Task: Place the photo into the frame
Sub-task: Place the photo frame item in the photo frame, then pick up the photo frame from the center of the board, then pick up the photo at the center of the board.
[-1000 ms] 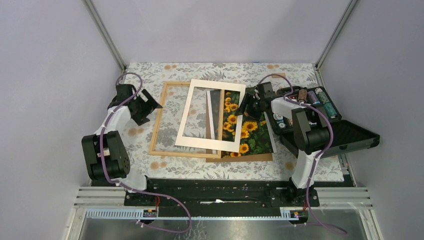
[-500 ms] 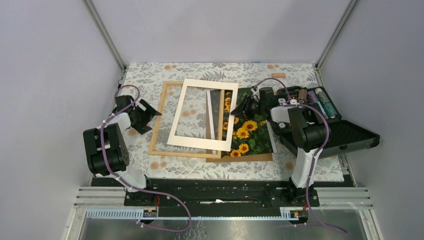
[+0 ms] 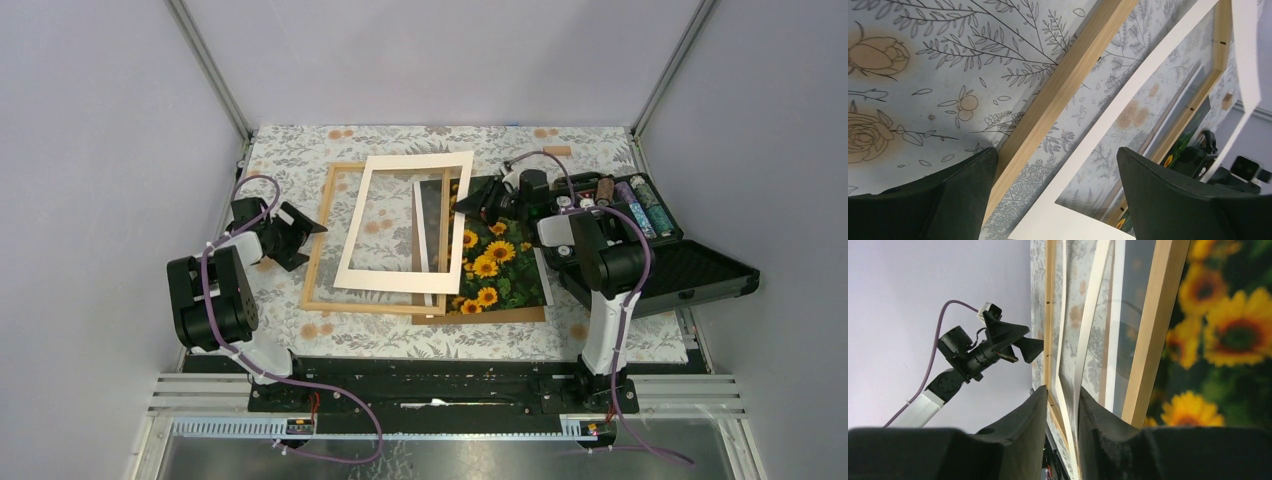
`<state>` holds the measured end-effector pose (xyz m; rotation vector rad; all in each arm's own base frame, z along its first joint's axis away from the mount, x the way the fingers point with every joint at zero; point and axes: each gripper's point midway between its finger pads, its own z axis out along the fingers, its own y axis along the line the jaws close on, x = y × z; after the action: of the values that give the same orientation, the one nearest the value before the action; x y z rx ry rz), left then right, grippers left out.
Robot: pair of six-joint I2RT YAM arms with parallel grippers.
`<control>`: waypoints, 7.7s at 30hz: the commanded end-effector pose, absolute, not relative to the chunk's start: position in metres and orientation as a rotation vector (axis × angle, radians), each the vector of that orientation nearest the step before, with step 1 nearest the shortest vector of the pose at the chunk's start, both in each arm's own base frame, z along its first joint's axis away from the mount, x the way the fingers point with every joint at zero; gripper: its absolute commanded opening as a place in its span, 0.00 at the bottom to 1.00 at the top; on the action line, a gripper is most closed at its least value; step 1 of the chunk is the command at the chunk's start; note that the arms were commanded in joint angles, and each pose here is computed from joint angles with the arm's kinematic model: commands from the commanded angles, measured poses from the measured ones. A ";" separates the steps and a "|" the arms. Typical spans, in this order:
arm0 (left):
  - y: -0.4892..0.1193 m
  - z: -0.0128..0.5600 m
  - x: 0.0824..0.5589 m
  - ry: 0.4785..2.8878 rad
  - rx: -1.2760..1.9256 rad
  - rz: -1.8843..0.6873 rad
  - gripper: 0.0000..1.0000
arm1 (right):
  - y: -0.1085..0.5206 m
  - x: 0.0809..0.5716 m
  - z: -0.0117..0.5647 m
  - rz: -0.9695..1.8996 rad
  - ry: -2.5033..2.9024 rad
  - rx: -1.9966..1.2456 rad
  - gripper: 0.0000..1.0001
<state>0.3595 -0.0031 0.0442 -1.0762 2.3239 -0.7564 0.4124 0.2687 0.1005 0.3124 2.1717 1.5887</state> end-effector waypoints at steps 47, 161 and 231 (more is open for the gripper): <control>-0.014 0.040 0.360 2.347 -1.010 -0.866 0.94 | 0.353 0.411 0.081 1.590 2.480 0.131 0.00; -0.125 0.137 0.280 2.385 -0.480 -0.979 0.71 | 0.344 0.187 0.070 0.071 1.515 -1.339 0.52; -0.258 0.039 0.436 2.685 0.172 -0.008 0.00 | 0.342 0.186 0.045 0.008 1.418 -1.400 0.00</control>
<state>0.4227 -0.2695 0.0304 0.1200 2.7325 -0.1062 0.1840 0.3286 0.0198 -1.5054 1.4545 -0.0445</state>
